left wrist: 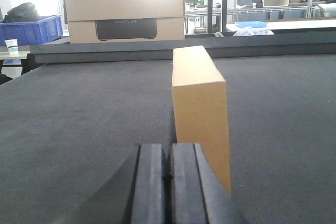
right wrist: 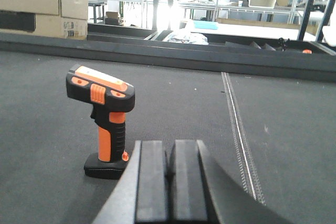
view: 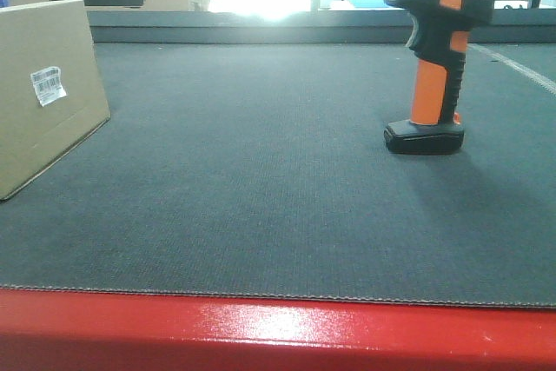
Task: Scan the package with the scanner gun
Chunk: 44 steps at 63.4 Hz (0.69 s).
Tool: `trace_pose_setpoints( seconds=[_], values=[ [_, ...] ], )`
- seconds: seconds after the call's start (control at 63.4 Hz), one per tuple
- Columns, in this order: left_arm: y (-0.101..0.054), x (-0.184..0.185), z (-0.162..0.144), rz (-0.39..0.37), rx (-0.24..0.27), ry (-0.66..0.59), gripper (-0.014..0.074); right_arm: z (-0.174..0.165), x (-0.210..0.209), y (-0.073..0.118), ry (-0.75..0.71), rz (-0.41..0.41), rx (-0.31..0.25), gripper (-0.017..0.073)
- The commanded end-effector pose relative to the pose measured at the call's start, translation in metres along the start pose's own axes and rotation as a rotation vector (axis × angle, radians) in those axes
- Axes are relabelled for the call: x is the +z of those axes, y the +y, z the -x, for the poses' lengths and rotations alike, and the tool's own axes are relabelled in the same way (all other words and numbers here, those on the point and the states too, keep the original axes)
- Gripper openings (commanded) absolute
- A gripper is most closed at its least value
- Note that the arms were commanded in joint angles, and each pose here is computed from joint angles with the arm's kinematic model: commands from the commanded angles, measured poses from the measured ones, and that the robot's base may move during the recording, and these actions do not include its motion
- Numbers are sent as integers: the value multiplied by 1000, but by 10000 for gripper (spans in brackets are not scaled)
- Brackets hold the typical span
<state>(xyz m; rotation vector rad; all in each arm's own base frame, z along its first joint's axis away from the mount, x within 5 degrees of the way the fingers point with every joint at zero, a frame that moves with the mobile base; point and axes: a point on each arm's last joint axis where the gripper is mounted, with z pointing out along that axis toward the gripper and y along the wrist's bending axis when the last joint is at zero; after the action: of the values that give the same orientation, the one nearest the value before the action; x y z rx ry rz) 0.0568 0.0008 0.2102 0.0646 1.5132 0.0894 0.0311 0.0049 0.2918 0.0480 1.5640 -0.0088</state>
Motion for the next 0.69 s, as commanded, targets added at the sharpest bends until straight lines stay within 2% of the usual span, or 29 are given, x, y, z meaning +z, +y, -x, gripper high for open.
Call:
trace_pose_setpoints(
  seconds=[0.0, 0.032, 0.11, 0.505, 0.631, 0.678],
  values=[
    [0, 0, 2, 6, -10, -23, -111, -1, 2, -6, -55, -74, 52, -154],
    [0, 0, 2, 6, -10, -23, -111, -3, 3, -8, -65, -91, 67, -154],
    [0, 0, 2, 6, -10, -23, -111, -10, 7, -10, -81, -114, 51, -154],
    [0, 0, 2, 6, -10, -23, -111, -78, 26, -15, -42, -129, 47, -154],
    [0, 0, 2, 6, -10, -23, -111, -82, 25, -15, -42, -129, 47, -154],
    [0, 0, 2, 6, -10, -23, -111, -87, 25, -16, 3, -133, 47, -154]
  ],
)
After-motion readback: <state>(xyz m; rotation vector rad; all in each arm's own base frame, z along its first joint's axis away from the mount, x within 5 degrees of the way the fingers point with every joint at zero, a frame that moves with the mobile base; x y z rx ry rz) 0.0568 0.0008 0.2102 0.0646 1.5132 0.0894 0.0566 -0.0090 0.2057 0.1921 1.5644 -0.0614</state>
